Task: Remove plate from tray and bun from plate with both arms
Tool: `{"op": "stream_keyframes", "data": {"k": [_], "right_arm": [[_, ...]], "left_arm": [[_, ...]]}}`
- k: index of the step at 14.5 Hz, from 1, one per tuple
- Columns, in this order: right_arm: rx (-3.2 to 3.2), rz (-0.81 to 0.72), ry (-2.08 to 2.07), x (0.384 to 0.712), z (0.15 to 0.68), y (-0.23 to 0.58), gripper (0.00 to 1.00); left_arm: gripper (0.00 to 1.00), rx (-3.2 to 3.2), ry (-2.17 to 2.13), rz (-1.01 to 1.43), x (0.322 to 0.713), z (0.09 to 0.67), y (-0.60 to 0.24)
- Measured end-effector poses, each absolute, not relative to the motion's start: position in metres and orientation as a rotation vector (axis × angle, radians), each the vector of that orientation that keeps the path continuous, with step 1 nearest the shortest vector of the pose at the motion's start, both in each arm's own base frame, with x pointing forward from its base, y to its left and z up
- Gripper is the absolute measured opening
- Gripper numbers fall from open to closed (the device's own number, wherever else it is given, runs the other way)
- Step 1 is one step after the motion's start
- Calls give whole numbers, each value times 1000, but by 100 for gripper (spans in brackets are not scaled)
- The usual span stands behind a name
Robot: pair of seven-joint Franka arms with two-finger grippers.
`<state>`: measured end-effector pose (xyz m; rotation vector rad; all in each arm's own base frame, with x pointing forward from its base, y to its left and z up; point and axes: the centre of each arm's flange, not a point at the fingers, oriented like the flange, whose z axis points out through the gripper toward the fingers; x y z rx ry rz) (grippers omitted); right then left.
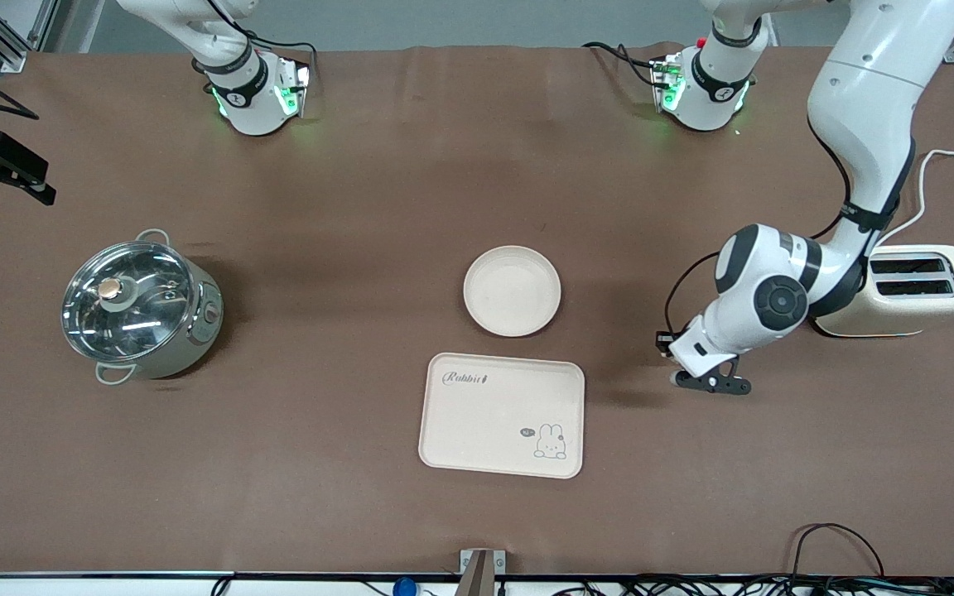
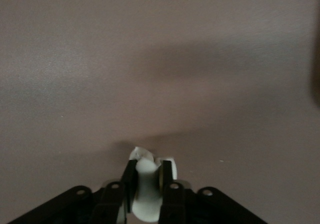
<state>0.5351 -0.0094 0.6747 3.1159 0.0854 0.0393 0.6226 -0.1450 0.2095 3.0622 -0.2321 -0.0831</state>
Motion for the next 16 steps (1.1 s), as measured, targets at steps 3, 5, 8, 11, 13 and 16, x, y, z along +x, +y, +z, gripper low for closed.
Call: {"op": "stream_keyframes", "data": {"k": [3,5,8,11,13,16], "right_arm": [[3116,39,86,535,675,-9,100],[3116,38,86,535,675,-9,100],[3116,32,86,535,674,-9,100],[3116,27,85,535,673,-10,100],[3116,25,85,535,672,-10,100],[3116,23,85,535,672,-10,100]], "left_arm": [[61,3050,-247,-73,624,207,-149],[81,3046,-249,-14,634,226,-153],[100,3079,-205,92,659,300,-128],[100,3149,-184,141,659,417,-96],[100,3196,-174,158,636,494,-97],[100,3212,-136,150,591,580,-102]]}}
